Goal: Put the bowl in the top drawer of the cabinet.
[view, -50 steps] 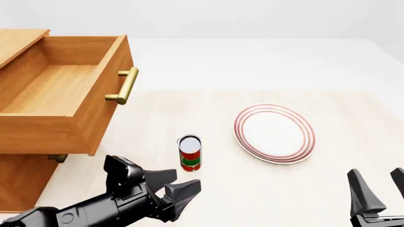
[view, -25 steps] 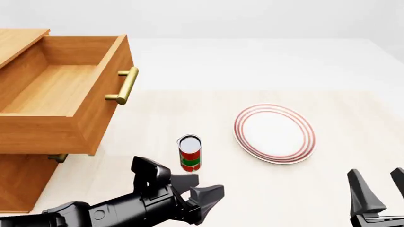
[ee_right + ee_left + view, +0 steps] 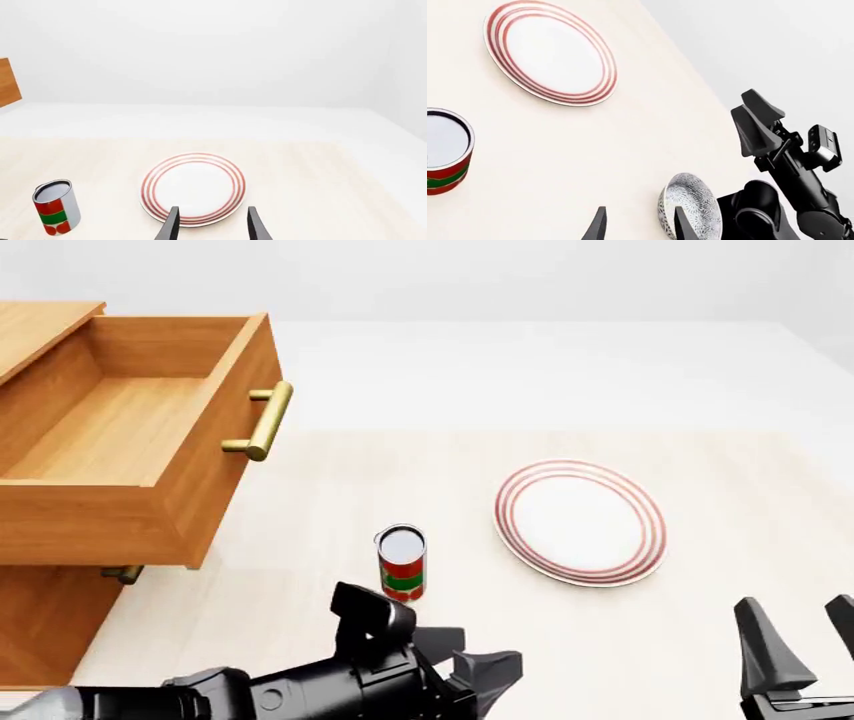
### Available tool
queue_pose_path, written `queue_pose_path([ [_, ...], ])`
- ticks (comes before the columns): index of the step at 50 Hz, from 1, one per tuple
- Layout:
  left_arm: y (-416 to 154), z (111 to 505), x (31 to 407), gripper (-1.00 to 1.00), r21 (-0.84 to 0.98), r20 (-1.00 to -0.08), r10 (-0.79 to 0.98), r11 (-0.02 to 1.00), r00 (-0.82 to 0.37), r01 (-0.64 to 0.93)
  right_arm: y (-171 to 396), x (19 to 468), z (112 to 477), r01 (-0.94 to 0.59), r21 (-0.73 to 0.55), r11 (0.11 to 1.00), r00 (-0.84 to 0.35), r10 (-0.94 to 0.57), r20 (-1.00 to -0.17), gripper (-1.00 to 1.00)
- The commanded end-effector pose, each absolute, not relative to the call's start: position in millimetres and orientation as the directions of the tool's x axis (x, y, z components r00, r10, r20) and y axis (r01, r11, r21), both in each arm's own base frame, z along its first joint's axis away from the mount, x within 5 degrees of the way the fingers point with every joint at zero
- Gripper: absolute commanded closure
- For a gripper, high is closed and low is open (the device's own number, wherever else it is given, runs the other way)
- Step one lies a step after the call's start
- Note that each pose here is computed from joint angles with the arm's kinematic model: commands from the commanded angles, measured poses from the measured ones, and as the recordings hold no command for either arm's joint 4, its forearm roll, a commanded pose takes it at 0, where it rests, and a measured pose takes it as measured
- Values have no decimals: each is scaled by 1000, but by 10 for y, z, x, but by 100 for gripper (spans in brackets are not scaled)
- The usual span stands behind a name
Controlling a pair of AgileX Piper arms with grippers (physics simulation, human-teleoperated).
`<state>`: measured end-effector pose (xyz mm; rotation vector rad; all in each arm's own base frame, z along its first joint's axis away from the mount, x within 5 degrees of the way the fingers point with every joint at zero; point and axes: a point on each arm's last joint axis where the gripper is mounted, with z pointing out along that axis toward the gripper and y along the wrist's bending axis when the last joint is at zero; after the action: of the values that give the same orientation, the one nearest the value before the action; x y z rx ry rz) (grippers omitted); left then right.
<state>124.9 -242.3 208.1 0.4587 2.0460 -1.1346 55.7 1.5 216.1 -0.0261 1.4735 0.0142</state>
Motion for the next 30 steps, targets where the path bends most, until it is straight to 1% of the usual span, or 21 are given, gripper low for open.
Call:
queue_pose_path([
  [1, -2591, 2028, 1204, -100, -609, -716, -37, 522, -697, 597, 15, 557, 2161, -26, -9, 1000, 97, -6, -995, -100],
  [20, -2806, 1786, 1107, -100, -685, -628, -38, 502, -777, 529, 15, 558, 2161, -26, -9, 1000, 97, -6, -995, -100],
  [30, -2848, 1681, 1084, -100, -694, -608, -29, 506, -794, 513, 15, 557, 2161, -26, -9, 1000, 97, -6, -995, -100],
])
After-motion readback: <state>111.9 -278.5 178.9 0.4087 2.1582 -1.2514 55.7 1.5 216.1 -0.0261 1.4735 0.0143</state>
